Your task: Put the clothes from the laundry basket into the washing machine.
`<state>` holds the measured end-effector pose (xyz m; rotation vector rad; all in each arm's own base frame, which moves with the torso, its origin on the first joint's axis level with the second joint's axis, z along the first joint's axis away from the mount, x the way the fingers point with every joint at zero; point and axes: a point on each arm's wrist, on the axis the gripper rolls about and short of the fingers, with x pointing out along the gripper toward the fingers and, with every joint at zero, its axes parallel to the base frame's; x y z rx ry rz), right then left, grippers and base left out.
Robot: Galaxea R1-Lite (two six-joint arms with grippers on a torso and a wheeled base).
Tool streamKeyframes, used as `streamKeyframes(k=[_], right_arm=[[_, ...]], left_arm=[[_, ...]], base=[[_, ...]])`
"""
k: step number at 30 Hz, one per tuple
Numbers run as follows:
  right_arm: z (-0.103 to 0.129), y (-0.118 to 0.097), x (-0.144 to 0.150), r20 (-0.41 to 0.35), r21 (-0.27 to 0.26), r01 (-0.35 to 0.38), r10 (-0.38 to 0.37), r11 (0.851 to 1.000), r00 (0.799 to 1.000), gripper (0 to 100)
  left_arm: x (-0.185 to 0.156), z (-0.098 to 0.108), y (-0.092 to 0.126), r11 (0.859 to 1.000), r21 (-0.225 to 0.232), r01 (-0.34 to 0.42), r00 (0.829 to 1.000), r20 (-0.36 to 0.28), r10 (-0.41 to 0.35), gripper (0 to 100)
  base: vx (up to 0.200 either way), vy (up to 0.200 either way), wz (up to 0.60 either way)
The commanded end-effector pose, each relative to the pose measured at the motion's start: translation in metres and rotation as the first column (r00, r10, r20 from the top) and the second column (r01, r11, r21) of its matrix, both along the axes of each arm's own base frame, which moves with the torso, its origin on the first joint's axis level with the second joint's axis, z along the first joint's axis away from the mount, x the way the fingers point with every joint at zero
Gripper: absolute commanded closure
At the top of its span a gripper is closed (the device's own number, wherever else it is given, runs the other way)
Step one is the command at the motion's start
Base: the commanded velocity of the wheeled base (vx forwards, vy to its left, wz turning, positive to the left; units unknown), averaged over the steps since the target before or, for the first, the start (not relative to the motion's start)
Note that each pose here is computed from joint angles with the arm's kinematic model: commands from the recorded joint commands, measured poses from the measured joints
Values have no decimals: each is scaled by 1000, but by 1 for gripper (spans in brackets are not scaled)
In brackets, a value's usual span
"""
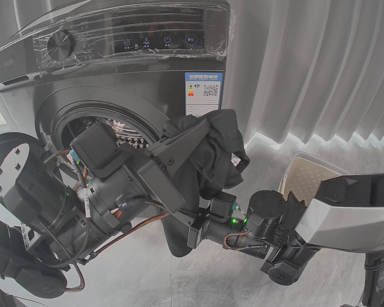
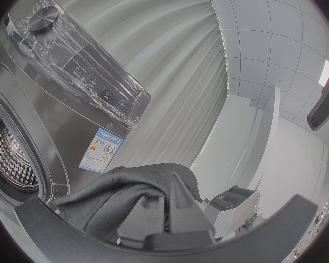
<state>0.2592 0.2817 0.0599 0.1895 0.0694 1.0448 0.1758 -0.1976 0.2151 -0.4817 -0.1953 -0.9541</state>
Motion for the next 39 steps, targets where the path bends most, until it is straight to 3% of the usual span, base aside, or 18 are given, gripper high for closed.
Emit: streamKeyframes(k=[1, 10, 16, 24, 29, 36, 37, 39], right_arm=[[7, -9, -11, -8, -11, -4, 4, 1000, 1000, 100], [39, -49, -75, -30, -40, -78, 77, 996, 997, 100], [65, -73, -106, 20, -10, -114, 114, 993, 993, 100], [79, -85, -111, 59, 21, -126, 124, 992, 990, 100], [79, -87, -109, 61, 22, -117, 115, 993, 991, 100], [79, -86, -107, 59, 23, -114, 112, 993, 992, 100], [79, -86, -107, 61, 24, -115, 114, 993, 992, 100], [79, -86, -106, 62, 25, -112, 111, 993, 992, 100]], left_arm=[[5, -5, 0, 1000, 10, -15, 1000, -11, 15, 100], [22, -14, 6, 997, 33, -73, 997, -31, 74, 100], [38, -29, 9, 989, 72, -130, 988, -70, 135, 100], [47, -51, 4, 983, 103, -152, 982, -95, 162, 100], [56, -65, 2, 969, 162, -189, 974, -95, 206, 100], [55, -65, 4, 969, 162, -184, 975, -95, 201, 100], [54, -65, 5, 970, 163, -183, 975, -96, 200, 0], [55, -65, 7, 968, 164, -191, 974, -95, 208, 0]], base=[[0, 0, 0], [0, 0, 0], [0, 0, 0], [0, 0, 0], [0, 0, 0], [0, 0, 0], [0, 0, 0], [0, 0, 0]])
